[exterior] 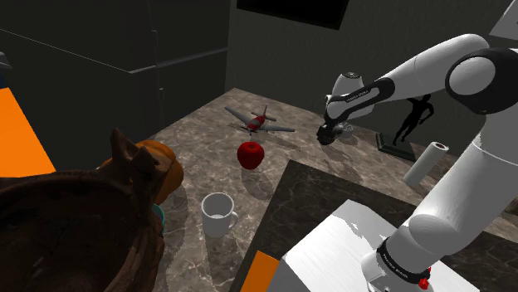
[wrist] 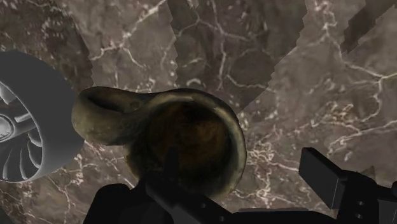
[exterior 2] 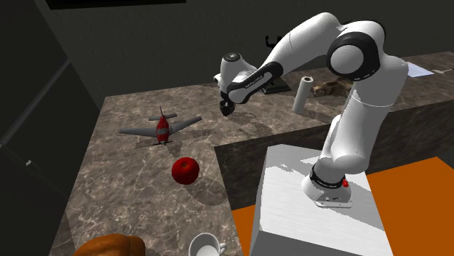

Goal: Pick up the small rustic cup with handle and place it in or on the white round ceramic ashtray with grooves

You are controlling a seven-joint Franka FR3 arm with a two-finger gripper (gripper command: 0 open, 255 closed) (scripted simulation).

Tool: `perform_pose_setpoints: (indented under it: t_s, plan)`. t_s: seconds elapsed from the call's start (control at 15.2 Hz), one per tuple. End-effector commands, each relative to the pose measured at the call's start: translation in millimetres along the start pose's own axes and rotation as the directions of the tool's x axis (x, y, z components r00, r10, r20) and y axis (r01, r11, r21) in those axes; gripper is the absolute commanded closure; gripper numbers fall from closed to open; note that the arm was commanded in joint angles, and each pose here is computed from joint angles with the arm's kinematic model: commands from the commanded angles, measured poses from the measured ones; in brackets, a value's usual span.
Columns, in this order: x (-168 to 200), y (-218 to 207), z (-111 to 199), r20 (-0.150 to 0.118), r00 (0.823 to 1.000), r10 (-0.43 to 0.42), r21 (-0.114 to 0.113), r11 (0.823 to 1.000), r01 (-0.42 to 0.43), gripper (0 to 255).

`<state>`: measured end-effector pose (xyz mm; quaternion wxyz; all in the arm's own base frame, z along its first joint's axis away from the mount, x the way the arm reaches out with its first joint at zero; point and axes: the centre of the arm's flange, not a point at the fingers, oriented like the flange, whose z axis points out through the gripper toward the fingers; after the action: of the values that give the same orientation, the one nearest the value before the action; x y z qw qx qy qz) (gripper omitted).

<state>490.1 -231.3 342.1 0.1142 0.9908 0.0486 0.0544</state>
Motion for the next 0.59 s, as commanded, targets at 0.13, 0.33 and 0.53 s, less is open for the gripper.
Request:
perform_pose_setpoints:
  t_s: [0.13, 0.33, 0.53]
  plan:
    - [0.6, 0.3, 22.2, -0.001, 1.000, 0.000, -0.001, 1.000, 0.000, 0]
    - [0.6, 0.3, 25.3, -0.001, 1.000, 0.000, -0.001, 1.000, 0.000, 0]
    - [0.6, 0.3, 25.3, -0.001, 1.000, 0.000, -0.001, 1.000, 0.000, 0]
